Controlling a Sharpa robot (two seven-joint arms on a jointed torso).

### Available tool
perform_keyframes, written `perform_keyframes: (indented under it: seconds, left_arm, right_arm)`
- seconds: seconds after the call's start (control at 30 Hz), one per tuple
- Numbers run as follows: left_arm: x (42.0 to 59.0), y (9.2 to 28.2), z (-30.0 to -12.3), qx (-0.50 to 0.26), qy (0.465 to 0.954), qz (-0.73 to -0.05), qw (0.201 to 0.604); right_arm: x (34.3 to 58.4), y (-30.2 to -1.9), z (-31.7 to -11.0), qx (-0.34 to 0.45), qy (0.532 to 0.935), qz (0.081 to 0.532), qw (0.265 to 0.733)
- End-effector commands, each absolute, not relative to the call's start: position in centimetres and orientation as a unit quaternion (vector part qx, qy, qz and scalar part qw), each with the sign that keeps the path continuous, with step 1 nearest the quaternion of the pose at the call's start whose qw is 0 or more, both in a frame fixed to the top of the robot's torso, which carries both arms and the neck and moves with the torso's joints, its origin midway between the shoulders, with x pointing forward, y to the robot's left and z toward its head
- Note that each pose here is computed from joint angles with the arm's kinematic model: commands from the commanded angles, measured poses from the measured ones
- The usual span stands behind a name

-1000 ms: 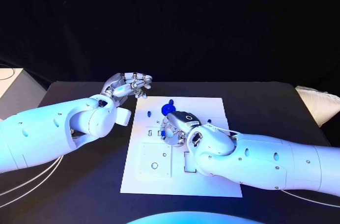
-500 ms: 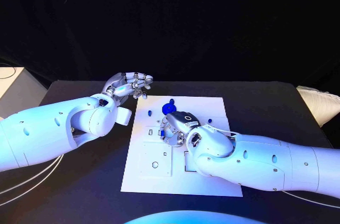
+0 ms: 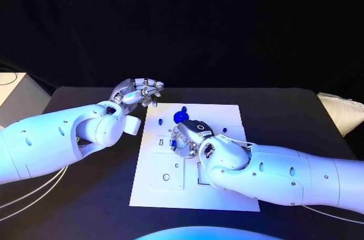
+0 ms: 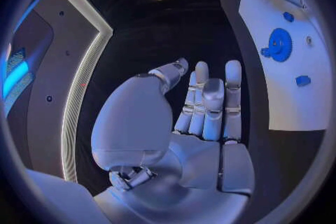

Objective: Assemble the parts on the task board

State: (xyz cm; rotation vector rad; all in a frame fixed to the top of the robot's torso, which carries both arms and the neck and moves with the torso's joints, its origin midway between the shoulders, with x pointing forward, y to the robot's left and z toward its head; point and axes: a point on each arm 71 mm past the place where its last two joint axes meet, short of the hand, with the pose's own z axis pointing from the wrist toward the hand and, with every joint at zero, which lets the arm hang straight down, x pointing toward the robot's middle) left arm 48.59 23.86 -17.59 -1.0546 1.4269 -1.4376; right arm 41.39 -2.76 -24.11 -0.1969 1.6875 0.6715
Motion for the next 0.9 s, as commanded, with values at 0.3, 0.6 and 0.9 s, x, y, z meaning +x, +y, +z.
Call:
perform_keyframes:
  seconds: [0.3,0.6,0.9]
  left_arm:
    - [48.57,23.55,-17.55,-0.413,0.573,-0.579,0.408]
    - [48.59,23.55,-17.57,-0.413,0.573,-0.579,0.408]
    - [48.62,23.57,-17.60,-0.413,0.573,-0.578,0.408]
  right_arm:
    - [41.28,-2.82,-24.66,-0.093,0.741,0.277,0.605]
    - [41.26,-2.85,-24.62,-0.092,0.739,0.278,0.606]
    - [41.28,-2.94,-24.52,-0.087,0.735,0.281,0.611]
